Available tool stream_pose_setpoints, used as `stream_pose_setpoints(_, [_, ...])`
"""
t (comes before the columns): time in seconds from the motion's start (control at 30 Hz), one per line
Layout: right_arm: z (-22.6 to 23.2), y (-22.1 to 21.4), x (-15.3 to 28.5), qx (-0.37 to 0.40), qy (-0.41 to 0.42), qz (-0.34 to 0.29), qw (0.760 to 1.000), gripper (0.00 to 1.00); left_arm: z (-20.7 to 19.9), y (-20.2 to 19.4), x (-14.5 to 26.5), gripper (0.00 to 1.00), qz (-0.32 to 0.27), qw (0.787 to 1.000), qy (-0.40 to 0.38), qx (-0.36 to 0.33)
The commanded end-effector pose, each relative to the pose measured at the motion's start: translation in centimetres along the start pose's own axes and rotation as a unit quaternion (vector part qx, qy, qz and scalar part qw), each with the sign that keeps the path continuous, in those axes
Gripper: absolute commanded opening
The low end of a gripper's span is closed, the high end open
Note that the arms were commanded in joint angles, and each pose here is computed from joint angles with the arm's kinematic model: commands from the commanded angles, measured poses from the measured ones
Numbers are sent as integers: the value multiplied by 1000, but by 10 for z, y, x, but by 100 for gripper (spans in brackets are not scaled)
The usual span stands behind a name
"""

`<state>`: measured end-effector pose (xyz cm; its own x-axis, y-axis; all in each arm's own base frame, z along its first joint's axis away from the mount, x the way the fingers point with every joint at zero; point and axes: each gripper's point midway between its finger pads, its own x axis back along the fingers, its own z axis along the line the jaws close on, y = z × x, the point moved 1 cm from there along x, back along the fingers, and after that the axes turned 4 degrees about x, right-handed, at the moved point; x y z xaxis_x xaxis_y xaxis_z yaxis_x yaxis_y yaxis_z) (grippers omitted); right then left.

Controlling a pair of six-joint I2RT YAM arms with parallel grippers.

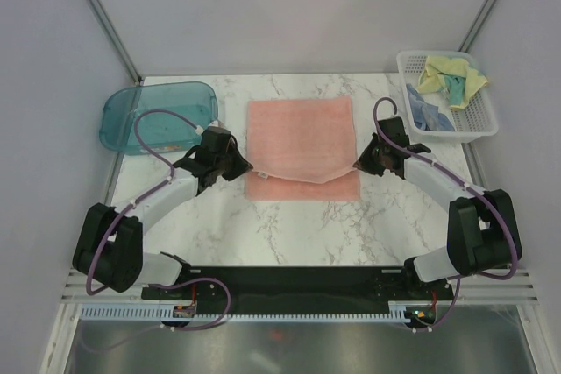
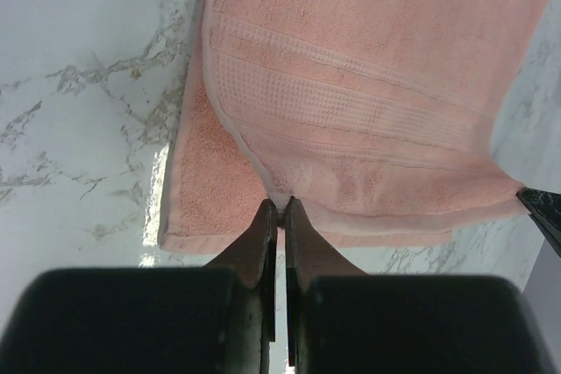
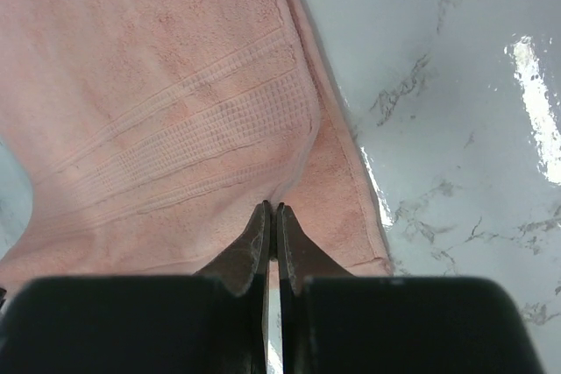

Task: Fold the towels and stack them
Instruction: Fold the towel

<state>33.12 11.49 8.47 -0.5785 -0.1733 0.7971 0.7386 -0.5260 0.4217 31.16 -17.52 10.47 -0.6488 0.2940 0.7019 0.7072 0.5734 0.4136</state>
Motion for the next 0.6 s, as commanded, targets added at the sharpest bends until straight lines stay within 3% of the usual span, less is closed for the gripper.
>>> stream_pose_setpoints(0.0, [0, -3, 8, 12, -2, 12, 1000, 0, 4, 3, 6, 2, -3, 1000, 9, -20])
stream_pose_setpoints(0.17, [30, 24, 33, 34, 45, -21, 998, 0, -25, 24, 30, 2, -30, 999, -30, -30])
stream_pose_setpoints(0.3, [34, 19, 57, 59, 67, -17, 996, 0, -36, 17, 52, 2, -6, 998, -58, -37])
stream_pose_setpoints(0.57, [-13, -53, 34, 42, 84, 31, 995, 0, 39, -41, 28, 2, 47, 999, -2, -23])
